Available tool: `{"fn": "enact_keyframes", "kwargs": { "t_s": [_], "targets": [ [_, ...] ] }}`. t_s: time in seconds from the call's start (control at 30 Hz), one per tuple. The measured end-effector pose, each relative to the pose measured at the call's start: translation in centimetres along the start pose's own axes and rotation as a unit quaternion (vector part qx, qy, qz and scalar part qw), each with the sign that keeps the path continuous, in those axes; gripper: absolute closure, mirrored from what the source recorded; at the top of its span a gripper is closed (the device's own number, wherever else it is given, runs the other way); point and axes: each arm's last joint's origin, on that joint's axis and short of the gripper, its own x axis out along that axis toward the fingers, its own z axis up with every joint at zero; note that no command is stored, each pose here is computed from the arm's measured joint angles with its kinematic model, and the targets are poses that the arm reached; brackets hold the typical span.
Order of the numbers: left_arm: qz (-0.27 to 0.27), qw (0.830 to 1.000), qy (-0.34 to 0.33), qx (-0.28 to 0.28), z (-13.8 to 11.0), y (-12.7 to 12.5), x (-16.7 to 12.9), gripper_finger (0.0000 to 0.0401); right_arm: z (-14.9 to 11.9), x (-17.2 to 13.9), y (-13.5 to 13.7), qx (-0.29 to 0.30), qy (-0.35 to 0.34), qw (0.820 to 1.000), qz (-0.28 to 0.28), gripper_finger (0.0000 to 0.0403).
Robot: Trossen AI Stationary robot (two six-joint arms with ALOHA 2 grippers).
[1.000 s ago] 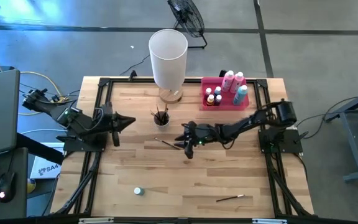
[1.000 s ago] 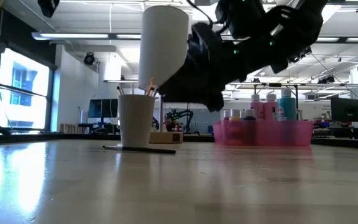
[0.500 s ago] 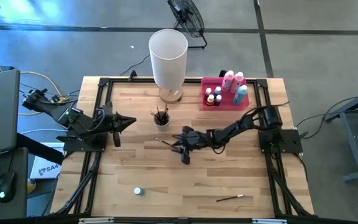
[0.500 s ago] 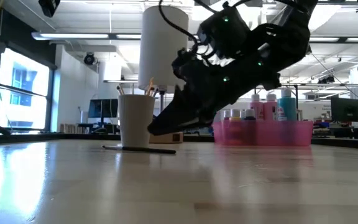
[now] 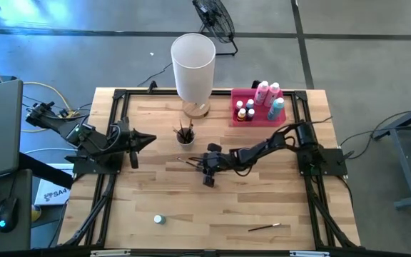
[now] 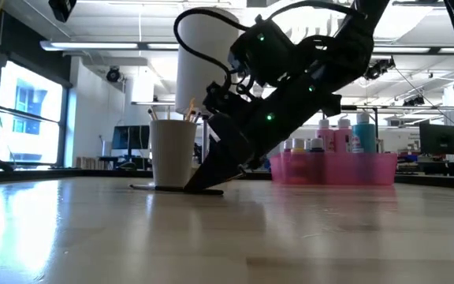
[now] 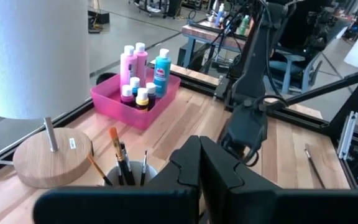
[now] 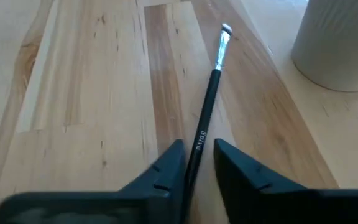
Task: Pick & Place Paint Supplies
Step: Put the silver eyeshadow brush into the white cup
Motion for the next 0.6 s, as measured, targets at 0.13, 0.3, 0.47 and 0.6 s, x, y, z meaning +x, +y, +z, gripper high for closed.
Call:
{"fn": "enact_keyframes", "kwargs": {
  "t_s": [0.13, 0.3, 0.47, 0.6],
  "targets": [
    [-0.002, 1.000, 0.002, 0.001, 0.0, 0.0, 0.0, 0.0401, 0.0, -0.1, 0.0, 0.000, 0.009, 1.000, 0.004, 0.0385],
    [-0.012, 1.000, 0.006, 0.000, -0.1, -0.1, 0.0, 0.0401, 0.1, -1.0, -0.1, -0.005, 0.038, 0.999, -0.006, 0.0391],
    [-0.009, 1.000, 0.014, 0.009, -0.2, 0.0, 0.0, 0.0401, 0.1, -2.2, -0.9, -0.022, 0.091, 0.995, -0.018, 0.0395],
    [-0.006, 1.000, 0.021, 0.005, -0.4, 0.1, 0.0, 0.0401, -0.2, -2.6, -1.7, -0.019, 0.133, 0.991, -0.005, 0.0395]
  ]
}}
